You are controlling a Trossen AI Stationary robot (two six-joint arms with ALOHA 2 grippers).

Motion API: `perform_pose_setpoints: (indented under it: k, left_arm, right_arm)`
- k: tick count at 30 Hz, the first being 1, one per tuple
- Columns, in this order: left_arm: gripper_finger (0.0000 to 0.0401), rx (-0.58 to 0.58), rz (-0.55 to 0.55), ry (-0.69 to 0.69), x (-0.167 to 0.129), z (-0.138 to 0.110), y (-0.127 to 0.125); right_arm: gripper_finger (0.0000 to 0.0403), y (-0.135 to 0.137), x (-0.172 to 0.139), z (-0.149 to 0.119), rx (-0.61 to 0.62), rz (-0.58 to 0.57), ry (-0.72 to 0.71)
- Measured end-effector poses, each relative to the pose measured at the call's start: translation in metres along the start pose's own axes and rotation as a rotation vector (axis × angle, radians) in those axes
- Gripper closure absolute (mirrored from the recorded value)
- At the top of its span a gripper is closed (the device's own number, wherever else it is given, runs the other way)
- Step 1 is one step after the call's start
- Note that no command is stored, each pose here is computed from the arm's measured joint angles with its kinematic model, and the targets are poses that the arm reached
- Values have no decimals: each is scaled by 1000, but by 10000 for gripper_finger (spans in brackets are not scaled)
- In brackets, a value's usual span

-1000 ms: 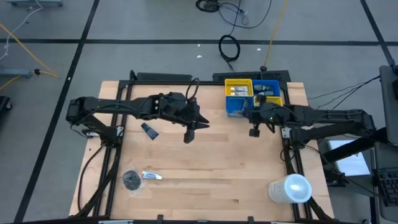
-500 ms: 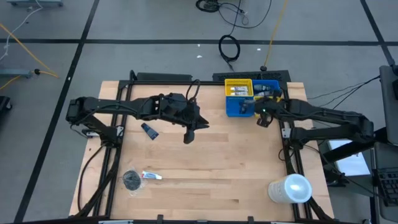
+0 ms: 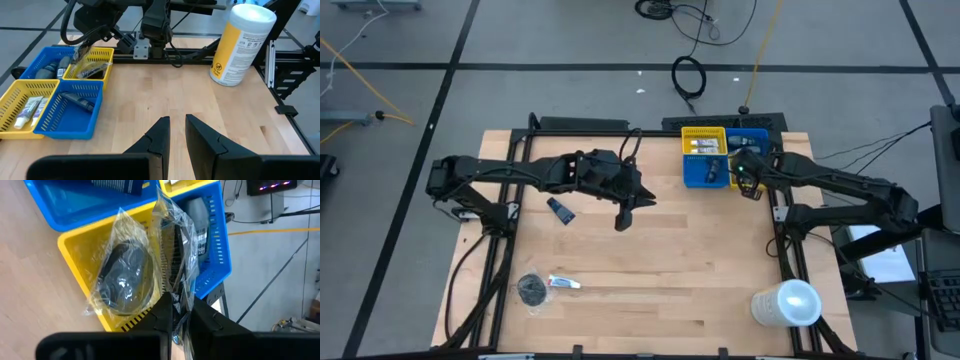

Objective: Pick & Place Travel size toiletries
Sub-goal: Put the black hairbrush into the right yellow basket

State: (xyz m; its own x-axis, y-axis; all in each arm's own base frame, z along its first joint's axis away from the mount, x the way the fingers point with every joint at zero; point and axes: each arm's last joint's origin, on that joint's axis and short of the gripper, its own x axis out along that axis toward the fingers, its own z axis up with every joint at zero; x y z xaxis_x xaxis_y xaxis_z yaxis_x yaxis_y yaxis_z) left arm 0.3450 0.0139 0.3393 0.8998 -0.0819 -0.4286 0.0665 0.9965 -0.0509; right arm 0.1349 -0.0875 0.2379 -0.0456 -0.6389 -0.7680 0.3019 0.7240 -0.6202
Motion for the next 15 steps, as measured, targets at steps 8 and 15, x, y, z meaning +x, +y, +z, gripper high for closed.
perform_pose_setpoints:
  k: [8,15]
  left_arm:
    - [345,-1,0,6,0,-1,0]
    - [345,-9,-1,14,0,-1,0]
  right_arm:
    - [367,-4,3,-3,17,1,31]
    - [363,-4,3,-3,14,1,33]
